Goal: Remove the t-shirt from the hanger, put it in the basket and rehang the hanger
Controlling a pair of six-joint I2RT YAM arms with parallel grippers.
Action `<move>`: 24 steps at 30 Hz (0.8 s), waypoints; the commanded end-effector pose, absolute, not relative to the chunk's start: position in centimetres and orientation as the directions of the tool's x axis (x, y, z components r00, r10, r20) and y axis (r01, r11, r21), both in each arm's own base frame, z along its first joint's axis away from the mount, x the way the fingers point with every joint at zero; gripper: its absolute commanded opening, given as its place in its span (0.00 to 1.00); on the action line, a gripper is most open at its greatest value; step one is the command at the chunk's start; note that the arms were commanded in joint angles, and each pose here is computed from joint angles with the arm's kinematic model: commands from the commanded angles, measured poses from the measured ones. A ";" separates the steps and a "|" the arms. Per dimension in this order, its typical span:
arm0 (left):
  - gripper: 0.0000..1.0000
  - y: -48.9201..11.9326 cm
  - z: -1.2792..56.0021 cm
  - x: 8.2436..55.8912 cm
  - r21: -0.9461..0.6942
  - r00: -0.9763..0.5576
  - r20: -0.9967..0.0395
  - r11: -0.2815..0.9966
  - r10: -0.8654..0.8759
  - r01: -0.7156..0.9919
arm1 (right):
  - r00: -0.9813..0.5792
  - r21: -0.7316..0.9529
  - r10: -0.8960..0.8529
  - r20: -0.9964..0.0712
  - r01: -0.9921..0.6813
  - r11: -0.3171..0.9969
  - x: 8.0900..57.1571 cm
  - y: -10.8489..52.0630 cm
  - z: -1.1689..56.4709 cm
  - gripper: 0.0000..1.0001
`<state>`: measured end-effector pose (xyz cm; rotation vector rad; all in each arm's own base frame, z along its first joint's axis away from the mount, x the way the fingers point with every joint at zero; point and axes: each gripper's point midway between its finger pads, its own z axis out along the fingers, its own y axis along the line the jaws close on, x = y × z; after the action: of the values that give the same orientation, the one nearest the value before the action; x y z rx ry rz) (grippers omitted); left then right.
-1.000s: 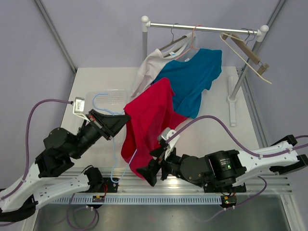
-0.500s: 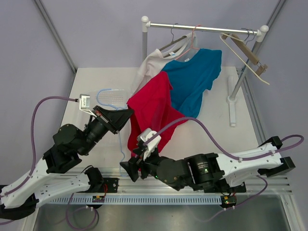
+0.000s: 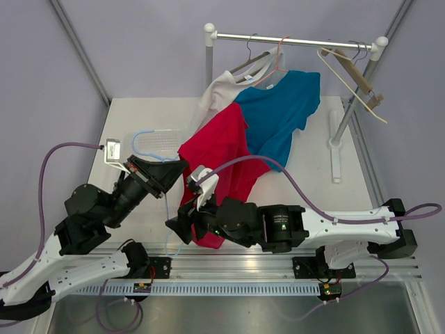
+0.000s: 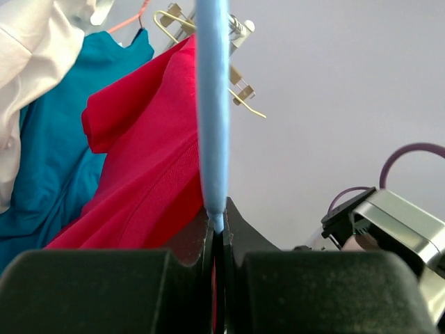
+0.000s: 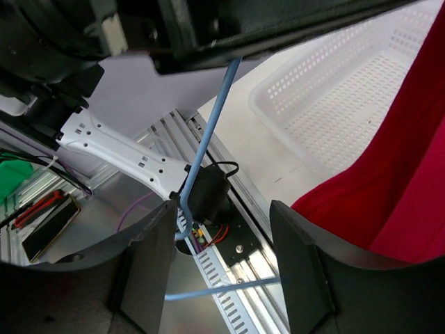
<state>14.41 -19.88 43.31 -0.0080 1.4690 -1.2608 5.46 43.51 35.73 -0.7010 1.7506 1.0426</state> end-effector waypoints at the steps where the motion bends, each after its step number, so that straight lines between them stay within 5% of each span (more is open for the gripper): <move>1: 0.00 -18.8 48.0 12.4 -0.683 -0.357 -0.638 0.287 -0.683 0.672 | -0.373 0.325 -0.035 -0.927 -0.846 0.423 5.3 45.3 36.0 0.60; 10: 0.00 -19.8 46.6 12.3 -0.727 -0.426 -0.606 0.250 -0.672 0.640 | -0.315 0.287 0.029 -0.949 -0.818 0.498 7.2 46.1 37.1 0.39; 12: 0.00 -19.5 46.7 12.3 -0.726 -0.420 -0.603 0.248 -0.678 0.641 | -0.318 0.298 0.048 -0.947 -0.812 0.501 7.3 45.8 37.3 0.21; 17: 0.00 -18.7 46.2 12.7 -0.725 -0.389 -0.607 0.282 -0.693 0.629 | -0.342 0.331 0.070 -0.937 -0.807 0.490 7.1 45.1 37.7 0.25; 18: 0.00 -18.7 46.0 12.8 -0.724 -0.387 -0.611 0.288 -0.691 0.627 | -0.346 0.334 0.069 -0.936 -0.808 0.485 7.0 45.0 37.6 0.18; 19: 0.00 -18.8 45.9 12.8 -0.720 -0.385 -0.616 0.294 -0.687 0.628 | -0.356 0.358 0.098 -0.929 -0.805 0.472 6.9 44.7 38.3 0.00; 21: 0.00 -18.8 45.8 12.8 -0.716 -0.385 -0.624 0.300 -0.680 0.631 | -0.370 0.380 0.116 -0.922 -0.804 0.458 6.7 44.4 38.5 0.00; 23: 0.08 -18.8 45.6 12.8 -0.706 -0.381 -0.640 0.316 -0.667 0.634 | -0.384 0.408 0.145 -0.912 -0.802 0.436 6.5 43.6 39.3 0.00; 24: 0.29 -18.6 45.8 12.7 -0.697 -0.371 -0.649 0.323 -0.665 0.640 | -0.391 0.420 0.158 -0.907 -0.803 0.423 6.3 43.4 39.6 0.00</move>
<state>13.43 -19.58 43.28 -0.0195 1.4742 -1.3270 5.14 45.38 34.91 -0.7089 1.7370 1.0860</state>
